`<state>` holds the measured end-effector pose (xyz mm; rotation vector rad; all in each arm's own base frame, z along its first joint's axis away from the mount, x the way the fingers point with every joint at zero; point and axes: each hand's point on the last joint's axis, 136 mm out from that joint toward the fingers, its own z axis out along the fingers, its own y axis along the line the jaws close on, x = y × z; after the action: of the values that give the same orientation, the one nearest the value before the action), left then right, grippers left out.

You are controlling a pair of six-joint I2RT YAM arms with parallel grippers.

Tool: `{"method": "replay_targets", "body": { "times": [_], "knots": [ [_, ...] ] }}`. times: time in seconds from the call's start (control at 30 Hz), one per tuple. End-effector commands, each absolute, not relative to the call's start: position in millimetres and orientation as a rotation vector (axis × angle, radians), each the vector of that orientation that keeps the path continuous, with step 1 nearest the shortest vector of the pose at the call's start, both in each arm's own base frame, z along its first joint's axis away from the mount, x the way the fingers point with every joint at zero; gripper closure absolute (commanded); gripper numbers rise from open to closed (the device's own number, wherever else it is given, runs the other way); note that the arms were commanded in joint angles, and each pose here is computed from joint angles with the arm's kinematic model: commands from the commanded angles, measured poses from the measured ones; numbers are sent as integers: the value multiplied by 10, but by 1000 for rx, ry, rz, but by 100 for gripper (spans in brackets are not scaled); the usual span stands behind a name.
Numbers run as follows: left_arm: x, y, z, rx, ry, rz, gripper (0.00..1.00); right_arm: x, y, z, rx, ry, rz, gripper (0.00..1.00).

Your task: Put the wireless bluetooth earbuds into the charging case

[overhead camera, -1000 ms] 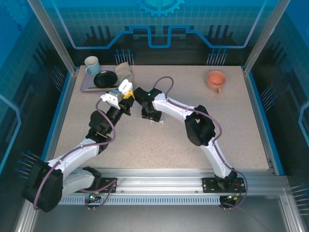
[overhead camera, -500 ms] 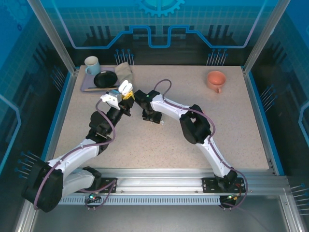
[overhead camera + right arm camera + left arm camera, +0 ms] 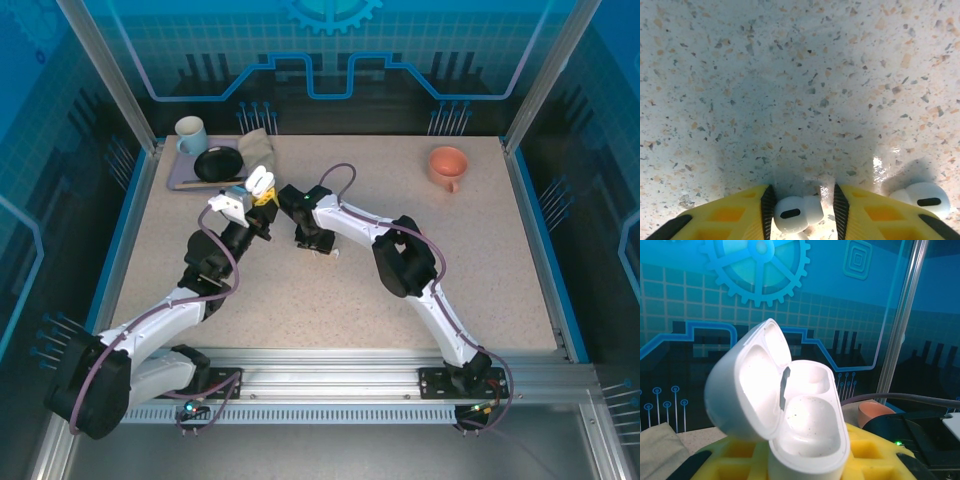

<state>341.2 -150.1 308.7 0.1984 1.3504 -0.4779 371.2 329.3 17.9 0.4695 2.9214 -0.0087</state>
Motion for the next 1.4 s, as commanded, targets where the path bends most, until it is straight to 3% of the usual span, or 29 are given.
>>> {"method": "replay_targets", "body": {
  "times": [0.0, 0.3, 0.73, 1.37],
  "knots": [
    [3370, -1466, 3190, 188, 1302, -495, 100, 3779, 3205, 64, 487, 2927, -48, 65],
    [3370, -1477, 3185, 190, 1305, -501, 100, 3779, 3206, 68, 486, 2930, -25, 74],
    [3382, -1502, 3174, 198, 1313, -509, 100, 3772, 3200, 95, 507, 2926, 23, 78],
    [3381, -1560, 3264, 232, 1313, -523, 100, 3881, 2993, 941, 520, 2719, 185, 79]
  ]
}}
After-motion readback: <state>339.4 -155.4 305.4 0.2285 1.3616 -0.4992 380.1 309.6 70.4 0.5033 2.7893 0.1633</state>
